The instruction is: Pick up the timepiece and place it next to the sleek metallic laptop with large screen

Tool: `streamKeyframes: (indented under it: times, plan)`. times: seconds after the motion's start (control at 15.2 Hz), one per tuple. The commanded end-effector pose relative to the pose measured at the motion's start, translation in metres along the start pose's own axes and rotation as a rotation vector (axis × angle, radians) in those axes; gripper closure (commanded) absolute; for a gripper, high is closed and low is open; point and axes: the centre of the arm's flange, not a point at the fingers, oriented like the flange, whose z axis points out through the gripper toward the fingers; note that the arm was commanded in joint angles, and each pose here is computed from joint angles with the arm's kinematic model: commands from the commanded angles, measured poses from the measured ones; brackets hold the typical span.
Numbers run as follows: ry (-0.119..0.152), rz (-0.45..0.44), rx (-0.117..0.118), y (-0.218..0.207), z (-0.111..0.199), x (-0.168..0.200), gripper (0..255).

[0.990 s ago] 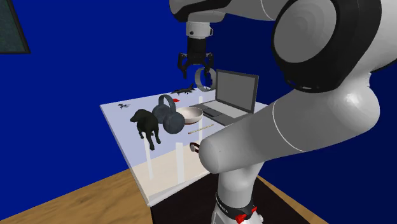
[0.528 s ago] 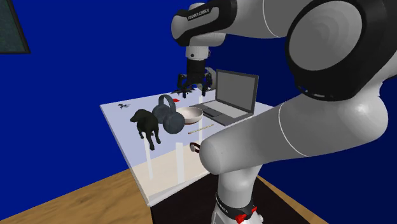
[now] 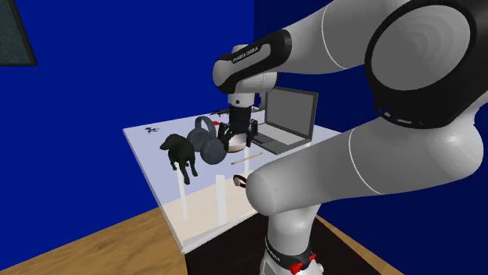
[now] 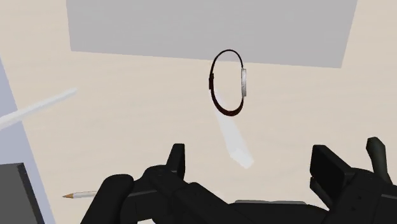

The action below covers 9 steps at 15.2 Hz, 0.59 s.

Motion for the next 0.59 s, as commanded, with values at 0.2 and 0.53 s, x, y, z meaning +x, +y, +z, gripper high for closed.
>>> streamKeyframes:
  times: [0.2, 0.53]
  plan:
    - [-0.049, -0.076, 0.032, -0.005, 0.056, -0.015, 0]
    - [-0.049, -0.076, 0.032, -0.006, 0.083, -0.017, 0]
